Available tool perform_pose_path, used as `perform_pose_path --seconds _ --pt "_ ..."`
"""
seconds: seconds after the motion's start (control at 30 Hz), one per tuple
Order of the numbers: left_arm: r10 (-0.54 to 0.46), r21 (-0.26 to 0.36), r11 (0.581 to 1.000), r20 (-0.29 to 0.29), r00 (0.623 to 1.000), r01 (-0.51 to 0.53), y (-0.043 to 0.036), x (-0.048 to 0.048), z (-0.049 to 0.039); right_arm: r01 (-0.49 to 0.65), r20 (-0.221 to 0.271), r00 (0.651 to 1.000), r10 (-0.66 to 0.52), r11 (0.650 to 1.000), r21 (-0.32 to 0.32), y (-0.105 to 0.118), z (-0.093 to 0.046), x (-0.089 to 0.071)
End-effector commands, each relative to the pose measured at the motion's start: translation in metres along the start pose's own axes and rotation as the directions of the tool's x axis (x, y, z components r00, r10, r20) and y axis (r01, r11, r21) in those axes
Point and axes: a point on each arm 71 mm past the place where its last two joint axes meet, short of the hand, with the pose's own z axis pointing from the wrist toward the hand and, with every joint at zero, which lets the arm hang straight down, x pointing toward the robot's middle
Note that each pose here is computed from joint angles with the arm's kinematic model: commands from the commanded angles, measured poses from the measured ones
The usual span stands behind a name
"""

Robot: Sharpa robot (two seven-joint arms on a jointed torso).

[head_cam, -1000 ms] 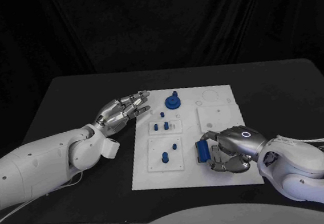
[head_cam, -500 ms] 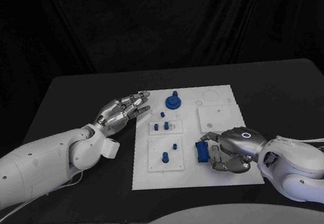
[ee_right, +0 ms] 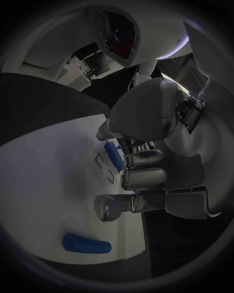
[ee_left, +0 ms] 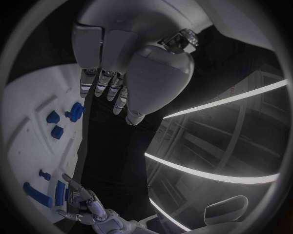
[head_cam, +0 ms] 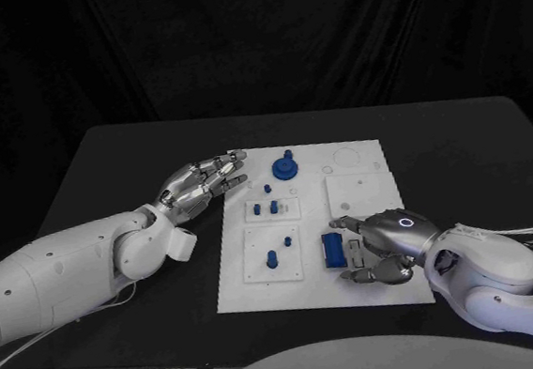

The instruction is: Assemble the parts on the task board

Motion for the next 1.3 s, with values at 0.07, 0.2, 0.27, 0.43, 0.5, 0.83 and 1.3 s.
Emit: perform_pose_path --seconds 0.07,0.2,0.27,0.43,0.5,0.83,1.3 --pt "-0.013 0.015 1.000 -0.008 1.000 0.013 -0.0005 0.0013 0.0001 -0.023 0.068 0.997 0.024 1.000 -0.007 -0.001 -0.003 -0.005" --pt "-0.012 0.016 1.000 -0.008 1.000 0.012 -0.0006 0.0012 0.0001 -0.042 0.136 0.990 0.046 0.999 -0.032 -0.002 -0.008 -0.012" --pt "-0.012 0.017 1.000 -0.007 1.000 0.012 -0.0007 0.0012 0.0000 -0.052 0.180 0.982 0.059 0.998 -0.044 -0.004 -0.012 -0.018" --pt "-0.009 0.021 1.000 -0.003 1.000 0.009 -0.0011 0.0004 -0.0005 -0.129 0.251 0.959 0.129 0.991 -0.019 -0.020 -0.015 -0.044" --pt "-0.009 0.022 1.000 -0.002 1.000 0.009 -0.0011 0.0003 -0.0004 -0.168 0.261 0.952 0.160 0.986 0.012 -0.029 -0.016 -0.057" --pt "-0.010 0.023 1.000 -0.007 1.000 0.010 -0.0001 0.0026 0.0030 -0.205 0.207 0.964 0.166 0.961 0.184 -0.068 -0.009 -0.106" --pt "-0.011 0.024 1.000 -0.009 1.000 0.011 0.0000 0.0032 0.0034 -0.089 -0.118 0.982 0.149 0.909 0.407 -0.087 -0.003 -0.090"
